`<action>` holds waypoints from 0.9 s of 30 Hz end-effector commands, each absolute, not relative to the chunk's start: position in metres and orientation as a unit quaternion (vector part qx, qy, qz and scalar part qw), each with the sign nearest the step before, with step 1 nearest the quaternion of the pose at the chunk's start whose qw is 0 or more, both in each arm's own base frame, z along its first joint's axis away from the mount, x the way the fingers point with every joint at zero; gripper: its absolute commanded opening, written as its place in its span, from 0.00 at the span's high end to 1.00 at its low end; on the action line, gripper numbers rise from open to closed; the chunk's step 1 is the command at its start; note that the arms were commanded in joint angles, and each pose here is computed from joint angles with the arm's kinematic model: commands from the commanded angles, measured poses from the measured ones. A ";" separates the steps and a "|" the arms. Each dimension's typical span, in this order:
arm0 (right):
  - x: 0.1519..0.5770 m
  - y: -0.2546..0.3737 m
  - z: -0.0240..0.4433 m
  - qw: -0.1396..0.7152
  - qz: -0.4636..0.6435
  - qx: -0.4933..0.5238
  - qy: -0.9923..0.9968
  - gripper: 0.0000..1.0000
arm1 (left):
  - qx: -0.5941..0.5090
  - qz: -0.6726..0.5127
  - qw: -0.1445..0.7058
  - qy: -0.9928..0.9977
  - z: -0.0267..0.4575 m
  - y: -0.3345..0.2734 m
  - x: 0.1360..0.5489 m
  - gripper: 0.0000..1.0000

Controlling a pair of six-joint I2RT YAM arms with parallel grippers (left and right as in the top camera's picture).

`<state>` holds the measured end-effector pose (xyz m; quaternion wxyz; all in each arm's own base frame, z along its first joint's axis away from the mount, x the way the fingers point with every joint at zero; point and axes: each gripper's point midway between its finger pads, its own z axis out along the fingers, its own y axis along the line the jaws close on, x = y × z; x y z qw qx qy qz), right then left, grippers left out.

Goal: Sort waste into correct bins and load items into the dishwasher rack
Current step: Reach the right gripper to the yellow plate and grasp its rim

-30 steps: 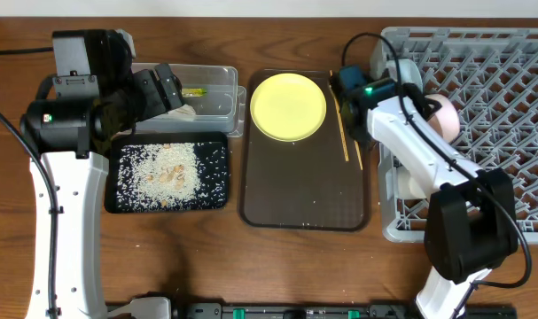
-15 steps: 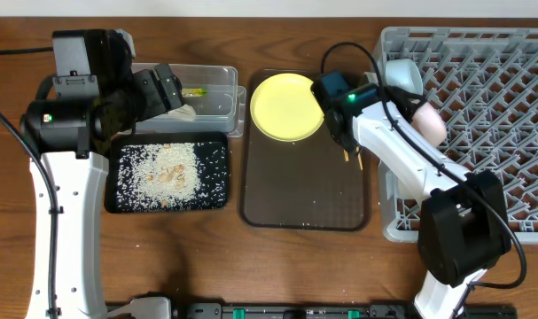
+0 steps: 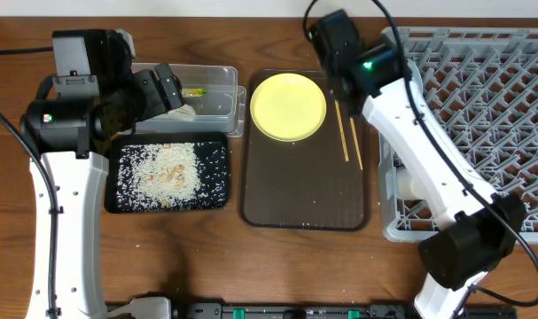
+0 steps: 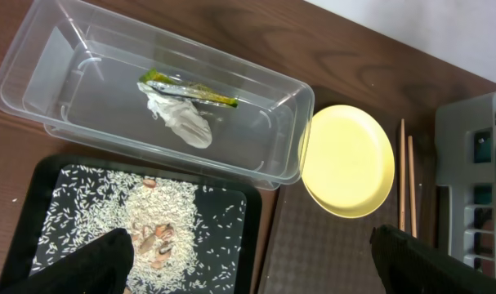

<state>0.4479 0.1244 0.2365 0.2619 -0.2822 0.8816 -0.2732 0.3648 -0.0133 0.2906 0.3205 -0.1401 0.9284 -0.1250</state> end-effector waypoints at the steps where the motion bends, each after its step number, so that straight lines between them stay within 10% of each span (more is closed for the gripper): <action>1: 0.434 0.198 0.237 0.293 -0.062 -0.344 0.890 0.07 | -0.139 -0.119 0.326 0.928 0.294 -0.010 0.366 0.04; 16: 0.446 0.222 0.140 0.211 0.217 -0.037 0.952 0.01 | -0.139 -0.119 0.326 0.928 0.294 -0.010 0.366 0.04; 20: 0.436 0.217 0.116 0.190 0.201 -0.028 0.960 0.44 | -0.139 -0.119 0.326 0.928 0.294 -0.010 0.366 0.04; 27: 0.421 0.188 0.068 0.178 0.107 0.128 0.970 0.51 | -0.139 -0.119 0.326 0.928 0.294 -0.010 0.366 0.04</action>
